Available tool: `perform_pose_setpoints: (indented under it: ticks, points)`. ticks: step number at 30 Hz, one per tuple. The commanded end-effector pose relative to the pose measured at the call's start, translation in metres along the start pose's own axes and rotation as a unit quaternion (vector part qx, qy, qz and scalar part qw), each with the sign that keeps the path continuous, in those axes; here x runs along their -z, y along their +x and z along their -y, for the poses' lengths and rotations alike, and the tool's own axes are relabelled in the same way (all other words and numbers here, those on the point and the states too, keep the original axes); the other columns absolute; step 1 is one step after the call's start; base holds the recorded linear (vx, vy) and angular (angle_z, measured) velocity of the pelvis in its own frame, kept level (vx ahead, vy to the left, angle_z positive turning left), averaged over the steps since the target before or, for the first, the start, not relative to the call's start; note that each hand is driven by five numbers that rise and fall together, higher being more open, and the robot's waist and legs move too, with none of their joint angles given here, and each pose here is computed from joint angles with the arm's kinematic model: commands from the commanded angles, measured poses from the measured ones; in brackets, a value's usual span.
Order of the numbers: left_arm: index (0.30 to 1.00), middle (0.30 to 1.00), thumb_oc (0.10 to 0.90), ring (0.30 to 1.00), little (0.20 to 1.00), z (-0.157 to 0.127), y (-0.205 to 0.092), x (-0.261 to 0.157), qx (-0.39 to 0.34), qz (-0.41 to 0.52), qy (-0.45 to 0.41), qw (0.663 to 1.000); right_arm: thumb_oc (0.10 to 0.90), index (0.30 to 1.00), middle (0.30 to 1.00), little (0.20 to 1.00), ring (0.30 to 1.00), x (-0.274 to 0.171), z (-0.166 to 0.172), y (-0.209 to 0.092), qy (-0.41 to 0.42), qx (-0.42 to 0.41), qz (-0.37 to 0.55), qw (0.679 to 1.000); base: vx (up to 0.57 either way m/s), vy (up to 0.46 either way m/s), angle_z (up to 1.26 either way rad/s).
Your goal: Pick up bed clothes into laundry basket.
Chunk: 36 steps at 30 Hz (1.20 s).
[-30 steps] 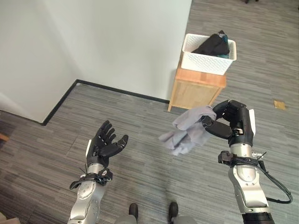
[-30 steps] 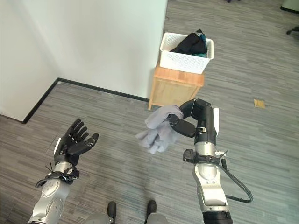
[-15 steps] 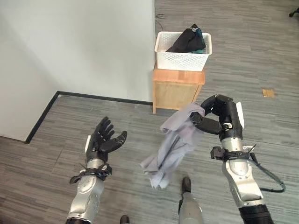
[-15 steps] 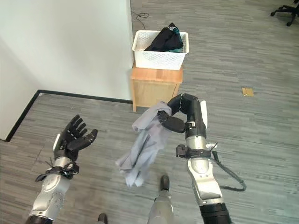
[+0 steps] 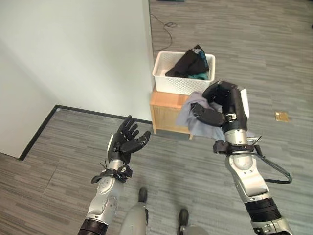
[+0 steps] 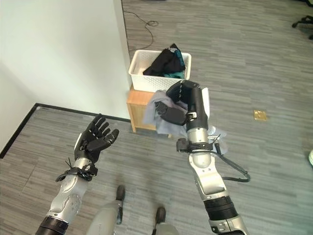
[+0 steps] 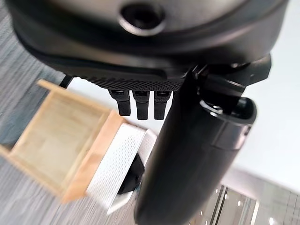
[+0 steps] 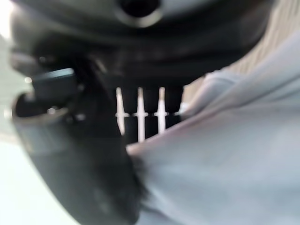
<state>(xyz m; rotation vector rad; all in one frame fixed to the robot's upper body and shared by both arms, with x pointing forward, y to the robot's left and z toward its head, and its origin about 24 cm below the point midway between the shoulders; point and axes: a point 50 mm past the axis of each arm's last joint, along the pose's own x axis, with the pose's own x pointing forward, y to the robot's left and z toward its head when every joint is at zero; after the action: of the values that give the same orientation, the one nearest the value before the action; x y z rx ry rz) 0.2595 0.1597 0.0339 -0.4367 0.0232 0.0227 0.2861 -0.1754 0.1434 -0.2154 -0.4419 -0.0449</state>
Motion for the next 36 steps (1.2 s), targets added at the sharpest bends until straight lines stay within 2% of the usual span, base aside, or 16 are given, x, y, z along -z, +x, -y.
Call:
perform_pose_setpoints:
  ticks: [1, 5, 12, 16, 25, 31, 36]
  points:
    - [0.900, 0.900, 0.800, 0.900, 0.900, 0.006, 0.004, -0.066, 0.025, 0.160, 0.008, 0.987, 0.400, 0.300, 0.300, 0.300, 0.300, -0.085, 0.006, 0.023, 0.023, 0.017, 0.218, 0.976, 0.48, 0.041, -0.20]
    - [0.900, 0.900, 0.800, 0.900, 0.900, -0.005, -0.001, -0.064, 0.008, 0.152, 0.015, 0.988, 0.400, 0.300, 0.300, 0.300, 0.300, -0.081, 0.000, 0.023, 0.018, 0.012, 0.212, 0.977, 0.38, 0.064, -0.36]
    - [0.900, 0.900, 0.800, 0.900, 0.900, -0.003, 0.001, -0.076, 0.026, 0.169, 0.030, 0.985, 0.400, 0.300, 0.300, 0.300, 0.300, -0.075, 0.001, 0.022, 0.043, 0.006, 0.192, 0.980, 0.32, 0.067, 0.22]
    - [0.900, 0.900, 0.800, 0.900, 0.900, -0.004, 0.001, -0.071, 0.030, 0.155, 0.035, 0.987, 0.400, 0.300, 0.300, 0.300, 0.300, -0.065, 0.018, 0.019, 0.037, 0.031, 0.169, 0.984, 0.25, -0.138, 0.67]
    - [0.900, 0.900, 0.800, 0.900, 0.900, -0.013, -0.010, -0.059, 0.003, 0.137, 0.010, 0.991, 0.400, 0.300, 0.300, 0.300, 0.300, -0.050, 0.031, 0.010, 0.031, 0.030, 0.134, 0.990, 0.08, -0.060, 0.21]
    - [0.900, 0.900, 0.800, 0.900, 0.900, -0.019, -0.012, -0.065, -0.006, 0.148, 0.027, 0.989, 0.400, 0.300, 0.300, 0.300, 0.300, -0.038, 0.029, 0.014, 0.033, -0.015, 0.098, 0.995, 0.03, -0.046, 0.14]
    - [0.900, 0.900, 0.800, 0.900, 0.900, -0.018, -0.007, -0.071, 0.023, 0.144, 0.069, 0.987, 0.400, 0.300, 0.300, 0.300, 0.300, -0.048, 0.027, 0.040, 0.019, -0.077, 0.101, 0.992, 0.01, -0.033, 0.31]
